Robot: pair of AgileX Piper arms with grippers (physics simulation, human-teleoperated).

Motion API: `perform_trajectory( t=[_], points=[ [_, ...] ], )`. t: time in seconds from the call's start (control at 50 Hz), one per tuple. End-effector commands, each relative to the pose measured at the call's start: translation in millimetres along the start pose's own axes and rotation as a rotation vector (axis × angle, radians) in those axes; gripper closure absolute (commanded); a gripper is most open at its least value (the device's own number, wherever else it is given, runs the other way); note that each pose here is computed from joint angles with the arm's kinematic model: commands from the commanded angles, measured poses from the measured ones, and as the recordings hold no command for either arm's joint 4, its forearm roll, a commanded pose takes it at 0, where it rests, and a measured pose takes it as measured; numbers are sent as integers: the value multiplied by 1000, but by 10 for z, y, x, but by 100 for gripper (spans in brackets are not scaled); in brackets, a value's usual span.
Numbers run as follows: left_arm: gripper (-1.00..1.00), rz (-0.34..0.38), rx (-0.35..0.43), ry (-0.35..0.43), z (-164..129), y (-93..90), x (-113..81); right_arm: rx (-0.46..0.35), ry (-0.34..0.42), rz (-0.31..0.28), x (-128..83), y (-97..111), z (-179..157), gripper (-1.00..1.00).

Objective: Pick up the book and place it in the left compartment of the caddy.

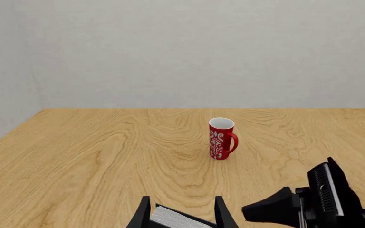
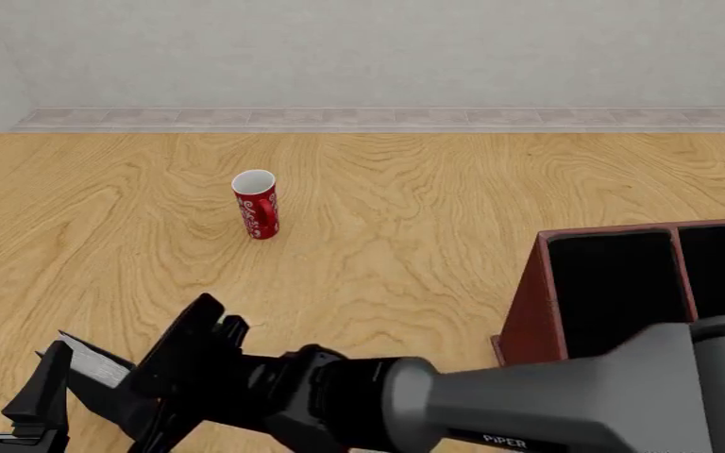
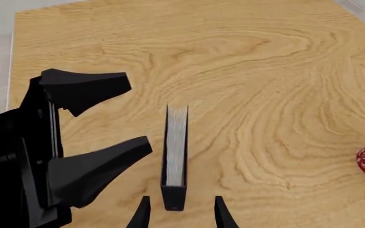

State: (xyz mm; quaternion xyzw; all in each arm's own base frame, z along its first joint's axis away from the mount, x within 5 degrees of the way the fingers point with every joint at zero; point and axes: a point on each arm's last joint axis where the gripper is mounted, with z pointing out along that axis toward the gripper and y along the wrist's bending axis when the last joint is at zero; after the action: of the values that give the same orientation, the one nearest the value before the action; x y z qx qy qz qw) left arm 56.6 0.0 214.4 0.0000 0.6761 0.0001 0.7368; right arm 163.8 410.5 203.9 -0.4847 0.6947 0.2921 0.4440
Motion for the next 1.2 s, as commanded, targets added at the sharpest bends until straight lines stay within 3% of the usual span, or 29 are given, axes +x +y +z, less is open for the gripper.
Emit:
perform_trajectory(
  t=[0.02,1.2],
  points=[
    [-100,0,0,0,0,0,0,1,6,2,28,-4,108,-100],
    [-100,0,0,0,0,0,0,-13,29,19,174,71,450,-100]
  ],
)
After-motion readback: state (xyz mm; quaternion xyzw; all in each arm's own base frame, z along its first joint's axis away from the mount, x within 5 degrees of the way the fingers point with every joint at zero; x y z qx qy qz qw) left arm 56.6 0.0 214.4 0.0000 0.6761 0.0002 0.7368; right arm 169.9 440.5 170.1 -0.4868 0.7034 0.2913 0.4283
